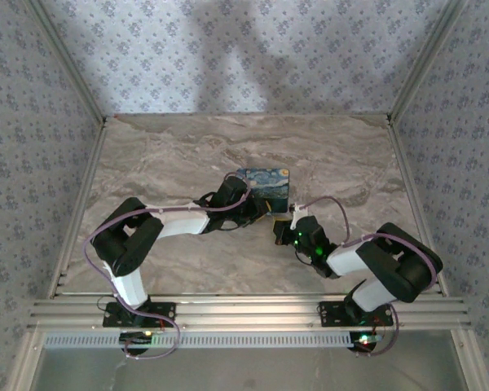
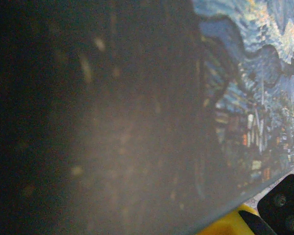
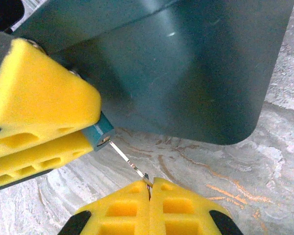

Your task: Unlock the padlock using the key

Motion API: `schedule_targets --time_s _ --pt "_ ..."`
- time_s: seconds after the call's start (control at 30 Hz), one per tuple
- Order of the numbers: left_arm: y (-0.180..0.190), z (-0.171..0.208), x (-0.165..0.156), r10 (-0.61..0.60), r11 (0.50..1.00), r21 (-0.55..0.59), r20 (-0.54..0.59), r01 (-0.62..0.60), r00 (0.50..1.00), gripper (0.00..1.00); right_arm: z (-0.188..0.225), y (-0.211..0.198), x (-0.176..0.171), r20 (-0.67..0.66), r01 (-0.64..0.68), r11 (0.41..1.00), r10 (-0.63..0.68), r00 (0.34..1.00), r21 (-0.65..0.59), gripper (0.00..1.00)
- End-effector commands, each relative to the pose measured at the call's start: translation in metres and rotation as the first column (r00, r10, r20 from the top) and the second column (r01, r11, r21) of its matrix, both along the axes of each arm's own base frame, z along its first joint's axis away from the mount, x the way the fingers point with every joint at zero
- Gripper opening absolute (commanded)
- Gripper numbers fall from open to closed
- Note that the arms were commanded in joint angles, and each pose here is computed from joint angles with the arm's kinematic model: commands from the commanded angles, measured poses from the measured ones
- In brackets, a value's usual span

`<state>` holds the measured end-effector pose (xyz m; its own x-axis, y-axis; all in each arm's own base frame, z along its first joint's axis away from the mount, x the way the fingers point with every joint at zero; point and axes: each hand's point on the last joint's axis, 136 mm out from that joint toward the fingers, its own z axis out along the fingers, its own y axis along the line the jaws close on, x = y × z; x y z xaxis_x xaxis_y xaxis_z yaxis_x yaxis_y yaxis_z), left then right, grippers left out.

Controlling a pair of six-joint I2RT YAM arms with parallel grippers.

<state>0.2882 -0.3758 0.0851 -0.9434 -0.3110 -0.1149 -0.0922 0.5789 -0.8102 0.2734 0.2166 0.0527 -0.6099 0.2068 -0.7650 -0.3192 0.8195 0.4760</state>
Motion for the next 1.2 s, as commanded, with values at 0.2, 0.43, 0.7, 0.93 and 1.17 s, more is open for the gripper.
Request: schedule_targets --time_s 0.2,0.43,0.7,0.93,1.17 --pt "-0.006 0.015 -0.004 -0.016 0.999 -0.042 0.016 0.017 1.000 0.14 0.006 0.000 -0.001 0.029 0.007 1.000 -0.007 1.000 0.004 0.00" --pt "-0.006 0.015 -0.005 -0.018 0.999 -0.041 0.014 0.019 1.000 0.14 0.009 0.000 0.003 0.039 0.018 1.000 -0.018 0.999 0.007 0.00" --pt "-0.007 0.013 -0.007 -0.021 0.999 -0.039 0.012 0.021 1.000 0.14 0.013 -0.002 0.007 0.044 0.029 0.999 -0.030 0.999 0.018 0.00" --pt "-0.008 0.013 -0.007 -0.026 0.999 -0.038 0.012 0.026 1.000 0.14 0.019 0.000 0.008 0.063 0.016 0.999 -0.019 0.998 0.034 0.00" --pt "-0.009 0.011 -0.008 -0.028 0.999 -0.035 0.006 0.028 1.000 0.14 0.024 0.000 0.007 0.087 0.007 0.999 -0.011 0.996 0.053 0.00"
